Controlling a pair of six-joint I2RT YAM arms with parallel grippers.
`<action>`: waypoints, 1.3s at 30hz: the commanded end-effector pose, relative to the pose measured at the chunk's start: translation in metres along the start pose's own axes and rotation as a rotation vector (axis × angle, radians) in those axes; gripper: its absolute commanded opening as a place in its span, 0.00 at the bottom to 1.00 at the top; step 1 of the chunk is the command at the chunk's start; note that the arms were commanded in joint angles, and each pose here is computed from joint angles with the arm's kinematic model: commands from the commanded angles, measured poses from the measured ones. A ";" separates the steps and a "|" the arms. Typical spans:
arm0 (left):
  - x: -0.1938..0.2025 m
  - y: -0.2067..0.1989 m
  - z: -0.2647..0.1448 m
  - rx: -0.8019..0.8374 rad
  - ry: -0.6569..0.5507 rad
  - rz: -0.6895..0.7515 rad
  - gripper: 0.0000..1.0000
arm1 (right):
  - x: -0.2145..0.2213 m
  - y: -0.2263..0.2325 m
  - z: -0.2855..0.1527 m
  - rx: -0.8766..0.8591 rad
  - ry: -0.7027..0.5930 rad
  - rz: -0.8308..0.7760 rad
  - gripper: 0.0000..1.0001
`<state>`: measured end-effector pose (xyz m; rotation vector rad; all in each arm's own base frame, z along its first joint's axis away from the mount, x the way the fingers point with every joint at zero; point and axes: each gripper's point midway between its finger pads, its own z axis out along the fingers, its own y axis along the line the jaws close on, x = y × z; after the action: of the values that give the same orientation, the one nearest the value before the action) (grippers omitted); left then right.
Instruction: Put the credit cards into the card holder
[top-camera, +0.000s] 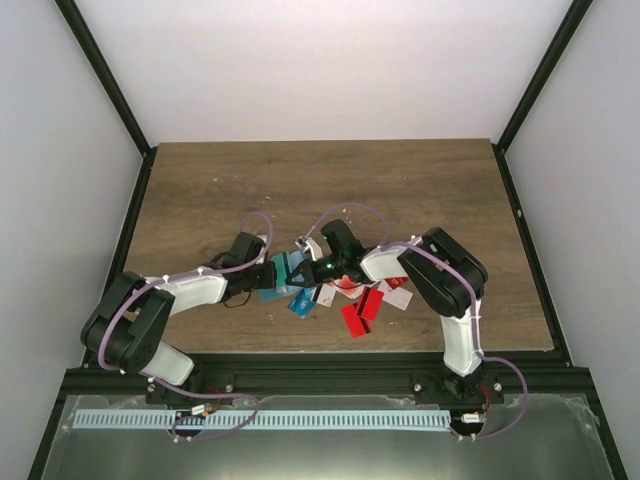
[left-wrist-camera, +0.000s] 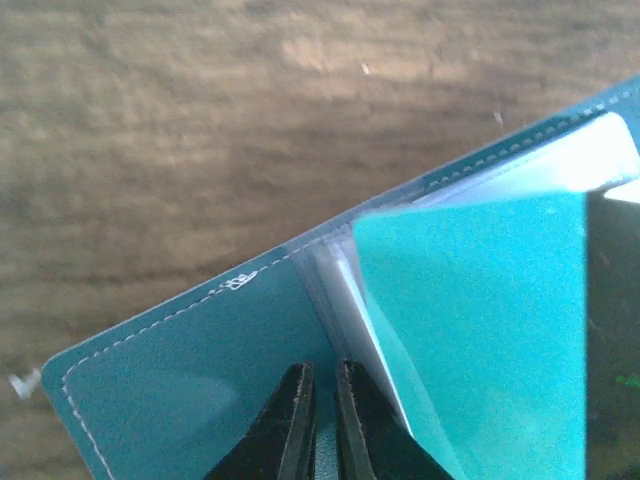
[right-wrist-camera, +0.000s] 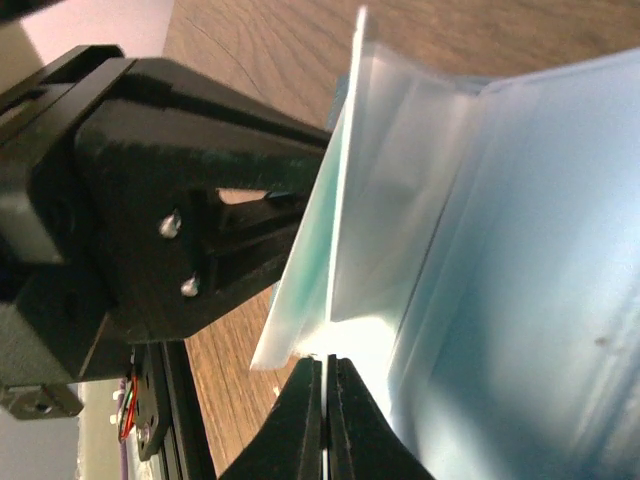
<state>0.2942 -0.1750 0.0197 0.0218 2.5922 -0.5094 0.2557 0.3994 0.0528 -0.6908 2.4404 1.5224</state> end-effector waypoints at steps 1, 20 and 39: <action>0.034 -0.025 -0.013 0.089 0.116 0.070 0.10 | 0.001 0.009 -0.002 0.001 -0.003 -0.011 0.01; -0.041 -0.078 -0.058 0.324 -0.141 -0.082 0.21 | -0.009 0.007 0.009 -0.027 0.023 -0.009 0.01; -0.018 -0.045 -0.028 0.355 -0.137 -0.233 0.27 | -0.010 -0.009 -0.011 -0.039 0.007 0.032 0.01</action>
<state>0.2895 -0.2012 0.0671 -0.1963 2.3759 -0.9713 0.2677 0.3924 0.0458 -0.6534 2.4787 1.5592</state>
